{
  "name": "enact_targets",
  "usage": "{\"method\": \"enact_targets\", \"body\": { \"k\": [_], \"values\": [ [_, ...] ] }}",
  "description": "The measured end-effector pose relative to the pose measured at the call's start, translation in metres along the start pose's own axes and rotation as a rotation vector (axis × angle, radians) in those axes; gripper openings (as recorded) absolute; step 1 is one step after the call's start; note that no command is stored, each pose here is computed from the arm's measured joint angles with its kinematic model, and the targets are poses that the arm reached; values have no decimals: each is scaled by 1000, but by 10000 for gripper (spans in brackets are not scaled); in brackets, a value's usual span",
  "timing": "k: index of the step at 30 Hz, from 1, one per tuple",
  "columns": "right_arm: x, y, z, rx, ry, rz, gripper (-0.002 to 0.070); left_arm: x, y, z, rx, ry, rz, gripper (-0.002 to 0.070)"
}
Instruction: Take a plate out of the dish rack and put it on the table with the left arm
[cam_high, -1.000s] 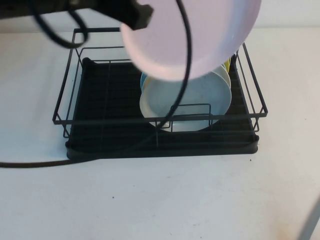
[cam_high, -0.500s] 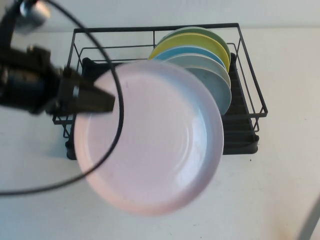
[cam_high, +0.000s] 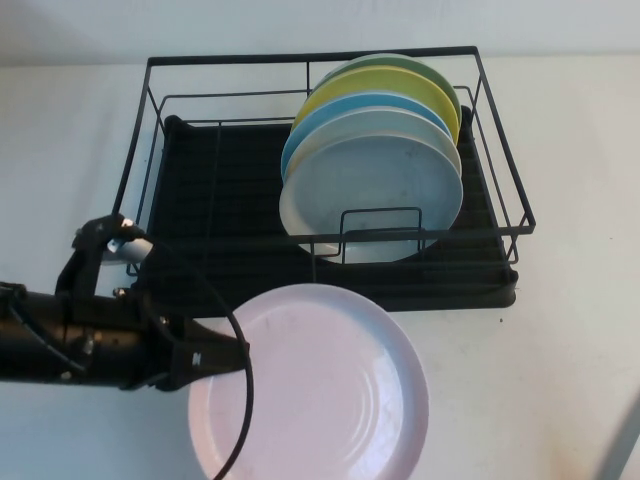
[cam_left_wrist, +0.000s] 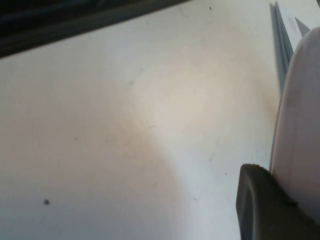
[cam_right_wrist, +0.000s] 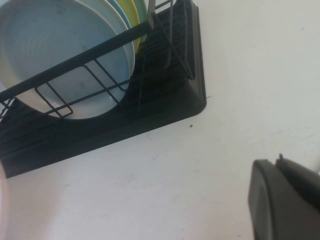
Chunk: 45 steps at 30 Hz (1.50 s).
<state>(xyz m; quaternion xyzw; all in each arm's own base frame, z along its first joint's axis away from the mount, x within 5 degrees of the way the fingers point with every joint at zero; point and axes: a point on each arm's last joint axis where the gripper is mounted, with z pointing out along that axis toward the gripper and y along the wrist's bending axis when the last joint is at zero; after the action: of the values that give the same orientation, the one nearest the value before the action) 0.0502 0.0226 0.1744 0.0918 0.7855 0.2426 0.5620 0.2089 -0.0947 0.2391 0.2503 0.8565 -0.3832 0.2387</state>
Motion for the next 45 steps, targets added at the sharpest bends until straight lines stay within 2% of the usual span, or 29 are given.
{"method": "enact_targets", "body": {
  "k": [6,12,14,19,22,30,33,34,37,38,41,45],
  "values": [
    [0,0,0,0,0,0,-18,-2,21,16,-29,-14,19,57],
    [0,0,0,0,0,0,-18,0,41,35,-19,-12,-50,78],
    [0,0,0,0,0,0,-18,1,47,39,-25,-20,-65,111],
    [0,0,0,0,0,0,-18,-1,54,42,-71,-43,-42,281],
    [0,0,0,0,0,0,-18,-1,57,42,-99,-50,-19,353],
    [0,0,0,0,0,0,-18,-7,61,39,-158,-45,73,388],
    [0,0,0,0,0,0,-18,-22,55,30,-177,-62,113,353],
    [0,0,0,0,0,0,-18,-29,51,25,-187,-72,129,309],
    [0,0,0,0,0,0,-18,-46,34,3,-224,-109,185,111],
    [0,0,0,0,0,0,-18,-51,26,-6,-238,-123,210,71],
    [0,0,0,0,0,0,-18,-56,1,-31,-277,-171,286,20],
    [0,0,0,0,0,0,-18,-51,-32,-64,-351,-236,401,5]
  ]
}}
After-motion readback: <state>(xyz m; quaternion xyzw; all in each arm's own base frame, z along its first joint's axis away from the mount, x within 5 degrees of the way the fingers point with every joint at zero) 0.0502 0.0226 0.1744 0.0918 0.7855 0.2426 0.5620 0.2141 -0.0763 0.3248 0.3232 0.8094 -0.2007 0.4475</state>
